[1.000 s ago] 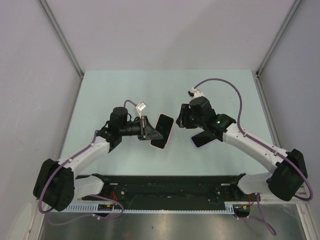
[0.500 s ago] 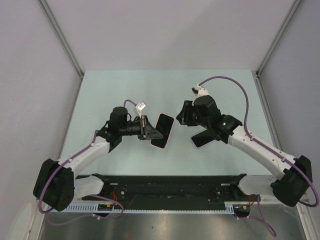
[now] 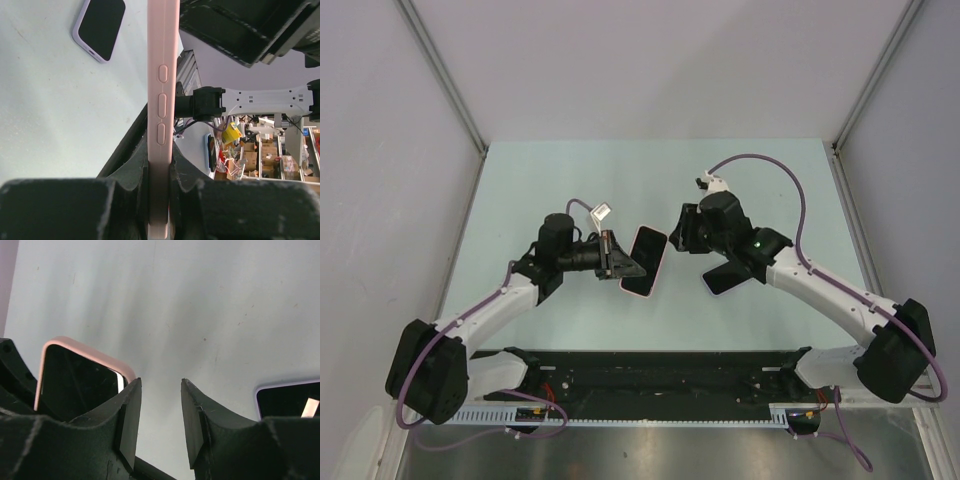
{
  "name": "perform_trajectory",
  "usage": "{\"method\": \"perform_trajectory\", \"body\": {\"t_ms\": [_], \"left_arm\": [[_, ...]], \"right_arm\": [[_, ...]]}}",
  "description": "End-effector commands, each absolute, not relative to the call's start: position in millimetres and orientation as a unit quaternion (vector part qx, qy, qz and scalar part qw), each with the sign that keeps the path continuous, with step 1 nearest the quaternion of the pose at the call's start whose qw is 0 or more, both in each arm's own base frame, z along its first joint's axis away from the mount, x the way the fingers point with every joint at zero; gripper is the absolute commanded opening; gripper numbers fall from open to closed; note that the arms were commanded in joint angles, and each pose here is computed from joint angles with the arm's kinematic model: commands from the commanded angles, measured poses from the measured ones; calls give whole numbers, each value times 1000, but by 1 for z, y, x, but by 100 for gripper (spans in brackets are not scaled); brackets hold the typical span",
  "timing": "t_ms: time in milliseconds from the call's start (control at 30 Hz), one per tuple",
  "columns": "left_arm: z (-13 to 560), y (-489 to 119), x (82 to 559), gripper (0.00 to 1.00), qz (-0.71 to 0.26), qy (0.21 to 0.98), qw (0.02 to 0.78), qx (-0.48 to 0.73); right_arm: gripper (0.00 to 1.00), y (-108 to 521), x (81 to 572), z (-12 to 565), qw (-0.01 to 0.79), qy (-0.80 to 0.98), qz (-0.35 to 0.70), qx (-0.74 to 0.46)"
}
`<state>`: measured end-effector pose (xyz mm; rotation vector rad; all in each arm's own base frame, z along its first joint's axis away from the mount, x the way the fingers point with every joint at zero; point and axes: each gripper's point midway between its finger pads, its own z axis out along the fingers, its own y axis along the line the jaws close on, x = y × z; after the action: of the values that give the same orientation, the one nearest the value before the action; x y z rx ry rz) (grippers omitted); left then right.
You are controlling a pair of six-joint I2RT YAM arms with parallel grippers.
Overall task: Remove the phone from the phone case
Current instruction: Remove the phone case from the phone.
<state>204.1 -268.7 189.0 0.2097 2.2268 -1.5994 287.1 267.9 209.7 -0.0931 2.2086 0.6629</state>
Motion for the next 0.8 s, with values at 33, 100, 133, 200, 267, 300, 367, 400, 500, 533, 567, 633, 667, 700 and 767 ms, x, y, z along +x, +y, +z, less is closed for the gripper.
{"method": "perform_trajectory", "body": {"t_ms": [33, 100, 133, 200, 267, 300, 367, 400, 500, 533, 567, 633, 667, 700, 767], "left_arm": [[226, -272, 202, 0, -600, 756, 237, 111], [227, -272, 200, 0, -602, 754, 236, 112], [227, -271, 201, 0, -602, 754, 237, 112], [227, -271, 200, 0, -602, 754, 237, 113], [226, -271, 200, 0, -600, 756, 237, 112], [224, -271, 200, 0, -599, 758, 235, 111], [222, -271, 200, 0, -598, 759, 233, 110], [222, -271, 201, 0, -598, 758, 234, 110], [221, -271, 201, 0, -599, 758, 234, 110], [221, -271, 201, 0, -599, 758, 233, 109], [222, -271, 201, 0, -600, 758, 234, 109], [223, -271, 200, 0, -601, 756, 235, 111], [223, -271, 200, 0, -601, 756, 235, 110], [224, -271, 199, 0, -601, 756, 235, 112], [224, -271, 199, 0, -601, 756, 235, 113]], "right_arm": [[42, 277, 298, 221, 422, 865, 269, -35], [42, 278, 299, 218, 419, 868, 266, -36], [41, 278, 298, 218, 418, 868, 267, -36], [41, 277, 298, 219, 420, 867, 266, -32], [41, 274, 296, 228, 429, 862, 269, -26], [41, 272, 297, 233, 435, 858, 271, -21], [41, 269, 293, 250, 452, 847, 280, -16], [40, 267, 294, 257, 462, 840, 283, -12], [41, 270, 289, 277, 478, 822, 309, -10], [40, 270, 288, 279, 479, 821, 311, -11], [40, 272, 287, 280, 479, 820, 314, -13], [41, 274, 287, 276, 474, 823, 313, -16], [41, 276, 288, 269, 466, 829, 309, -18], [41, 277, 287, 266, 461, 832, 308, -21], [41, 281, 288, 254, 449, 840, 303, -25]]}}
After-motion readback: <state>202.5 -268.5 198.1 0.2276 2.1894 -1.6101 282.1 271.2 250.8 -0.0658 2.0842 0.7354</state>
